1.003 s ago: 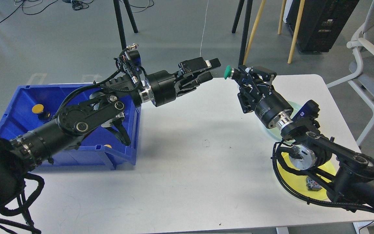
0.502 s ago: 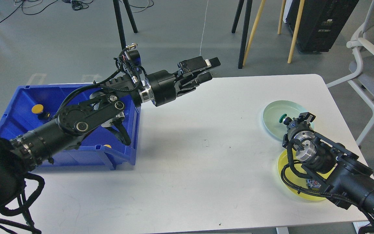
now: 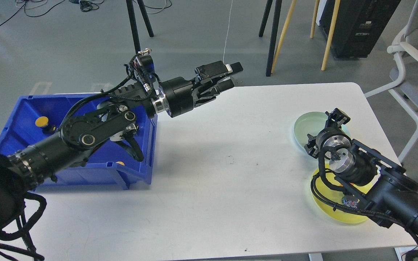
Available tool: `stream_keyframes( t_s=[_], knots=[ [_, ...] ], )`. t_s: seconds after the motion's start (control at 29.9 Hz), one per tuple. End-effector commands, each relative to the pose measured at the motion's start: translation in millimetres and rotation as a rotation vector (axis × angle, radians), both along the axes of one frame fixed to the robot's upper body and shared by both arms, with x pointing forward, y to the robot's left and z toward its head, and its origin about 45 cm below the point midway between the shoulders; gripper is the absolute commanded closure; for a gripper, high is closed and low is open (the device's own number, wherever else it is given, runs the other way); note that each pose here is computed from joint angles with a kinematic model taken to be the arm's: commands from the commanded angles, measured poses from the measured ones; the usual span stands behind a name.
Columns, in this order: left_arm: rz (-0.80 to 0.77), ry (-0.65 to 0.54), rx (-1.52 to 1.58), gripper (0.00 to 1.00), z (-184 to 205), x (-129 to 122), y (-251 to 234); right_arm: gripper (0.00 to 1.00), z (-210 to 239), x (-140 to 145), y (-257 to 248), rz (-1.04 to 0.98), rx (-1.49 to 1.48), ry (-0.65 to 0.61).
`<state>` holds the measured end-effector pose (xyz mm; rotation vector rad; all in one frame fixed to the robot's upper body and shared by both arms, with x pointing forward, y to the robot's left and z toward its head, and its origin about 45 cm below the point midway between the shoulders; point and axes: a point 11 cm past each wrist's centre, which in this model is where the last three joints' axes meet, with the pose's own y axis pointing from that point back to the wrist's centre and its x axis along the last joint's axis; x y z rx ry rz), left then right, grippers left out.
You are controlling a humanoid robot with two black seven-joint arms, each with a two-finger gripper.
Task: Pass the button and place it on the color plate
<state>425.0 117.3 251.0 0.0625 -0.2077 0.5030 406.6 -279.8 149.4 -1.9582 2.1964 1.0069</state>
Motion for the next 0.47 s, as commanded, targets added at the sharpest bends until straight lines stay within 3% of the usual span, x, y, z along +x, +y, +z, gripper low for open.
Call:
stream_keyframes(
  t_s=[0.0, 0.1, 0.17, 0.43],
  knots=[
    [0.057, 0.038, -0.064, 0.14, 19, 12, 45, 0.0, 80, 2, 15, 0.324, 0.06, -0.317],
    [0.136, 0.002, -0.141, 0.08, 44, 24, 72, 0.0, 112, -10, 22, 0.603, 0.1, -0.495],
    [0.189, 0.01, -0.185, 0.06, 42, 25, 89, 0.0, 126, -13, 23, 0.699, 0.165, -0.568],
    [0.253, 0.03, -0.261, 0.04, 36, 23, 107, 0.01, 120, -8, 28, 0.679, 0.207, -0.58]
  ],
)
